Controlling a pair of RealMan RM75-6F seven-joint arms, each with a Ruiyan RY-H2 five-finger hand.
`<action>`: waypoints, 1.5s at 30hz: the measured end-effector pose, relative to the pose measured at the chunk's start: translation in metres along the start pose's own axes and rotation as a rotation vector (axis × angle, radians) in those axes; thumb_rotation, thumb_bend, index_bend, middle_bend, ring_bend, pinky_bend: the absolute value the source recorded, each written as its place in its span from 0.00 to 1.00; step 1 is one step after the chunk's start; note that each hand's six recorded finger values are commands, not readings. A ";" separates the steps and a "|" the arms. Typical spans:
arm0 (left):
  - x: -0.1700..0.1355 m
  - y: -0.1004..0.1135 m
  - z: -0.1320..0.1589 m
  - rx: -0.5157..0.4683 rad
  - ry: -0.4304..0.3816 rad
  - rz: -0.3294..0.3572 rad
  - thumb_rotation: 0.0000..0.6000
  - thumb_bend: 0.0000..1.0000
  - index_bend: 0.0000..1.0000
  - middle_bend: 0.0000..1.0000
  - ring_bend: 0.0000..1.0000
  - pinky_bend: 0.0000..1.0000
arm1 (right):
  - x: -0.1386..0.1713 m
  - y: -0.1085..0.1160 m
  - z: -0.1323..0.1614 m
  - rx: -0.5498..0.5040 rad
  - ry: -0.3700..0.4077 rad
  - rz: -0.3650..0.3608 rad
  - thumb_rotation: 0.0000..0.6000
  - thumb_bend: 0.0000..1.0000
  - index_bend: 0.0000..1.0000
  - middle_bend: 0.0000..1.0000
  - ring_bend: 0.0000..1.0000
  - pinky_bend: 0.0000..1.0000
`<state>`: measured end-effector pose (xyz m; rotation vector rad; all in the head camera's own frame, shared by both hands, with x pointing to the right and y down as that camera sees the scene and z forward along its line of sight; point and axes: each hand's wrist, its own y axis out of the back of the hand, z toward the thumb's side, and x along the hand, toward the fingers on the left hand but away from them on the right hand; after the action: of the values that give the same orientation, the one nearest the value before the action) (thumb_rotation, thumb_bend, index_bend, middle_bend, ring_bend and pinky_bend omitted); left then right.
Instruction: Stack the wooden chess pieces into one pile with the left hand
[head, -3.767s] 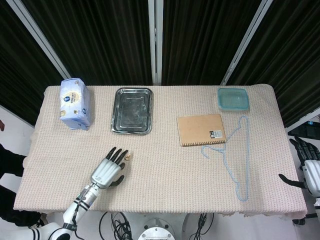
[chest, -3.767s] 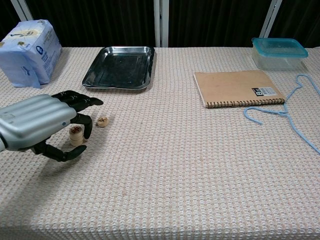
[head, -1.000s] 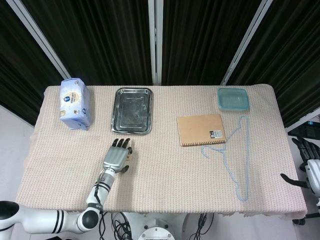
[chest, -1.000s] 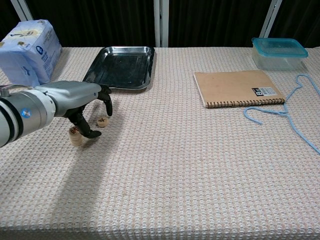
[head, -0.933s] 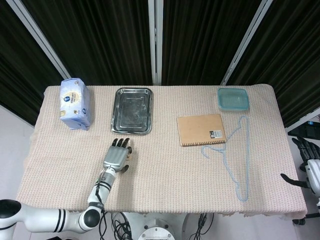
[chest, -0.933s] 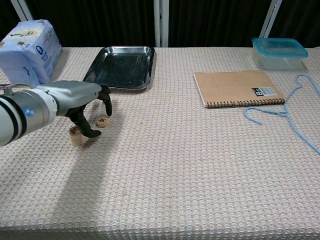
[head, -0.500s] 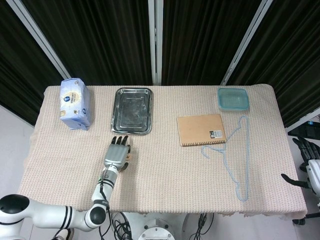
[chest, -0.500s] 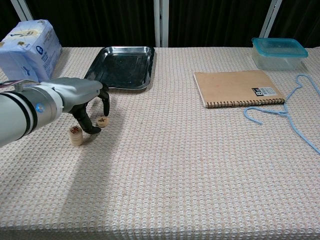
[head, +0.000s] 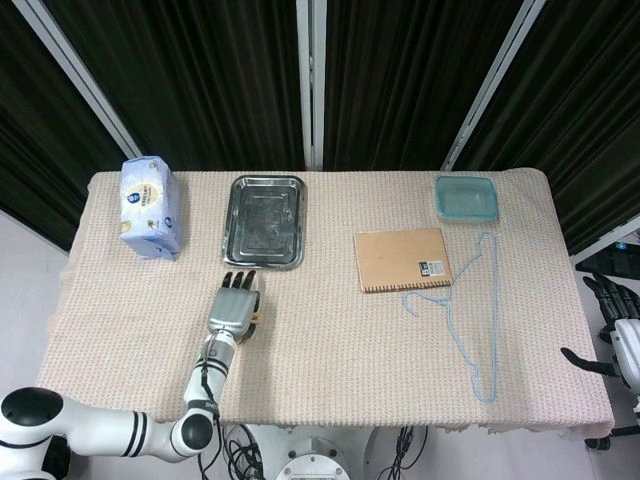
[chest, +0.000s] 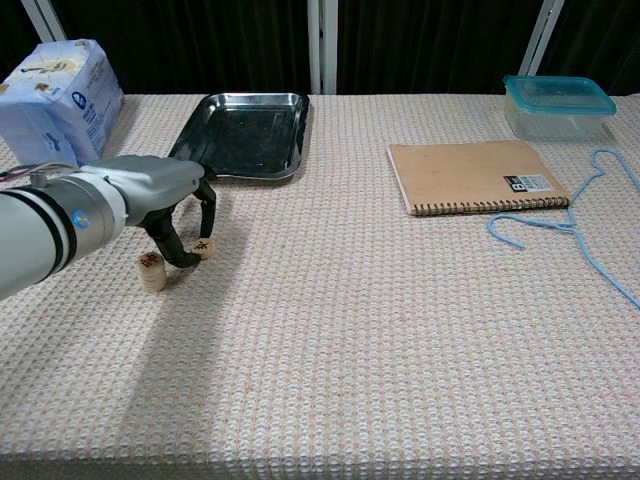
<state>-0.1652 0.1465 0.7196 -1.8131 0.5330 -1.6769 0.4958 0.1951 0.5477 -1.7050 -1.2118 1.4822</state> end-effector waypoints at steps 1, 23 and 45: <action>0.000 0.000 0.000 0.000 0.001 0.001 1.00 0.29 0.50 0.02 0.00 0.00 | 0.000 0.000 0.000 -0.001 0.000 0.000 1.00 0.08 0.00 0.00 0.00 0.00; -0.008 0.010 0.006 -0.049 -0.031 0.036 1.00 0.29 0.52 0.04 0.00 0.00 | 0.000 0.000 -0.001 0.002 -0.005 0.006 1.00 0.08 0.00 0.00 0.00 0.00; -0.074 0.037 -0.030 0.026 0.002 0.043 1.00 0.29 0.53 0.05 0.00 0.00 | 0.002 -0.003 0.005 0.014 0.009 0.009 1.00 0.08 0.00 0.00 0.00 0.00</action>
<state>-0.1993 0.1634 0.6402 -1.7692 0.5451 -1.6501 0.4904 0.1977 0.5484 -1.7080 -1.1876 1.4832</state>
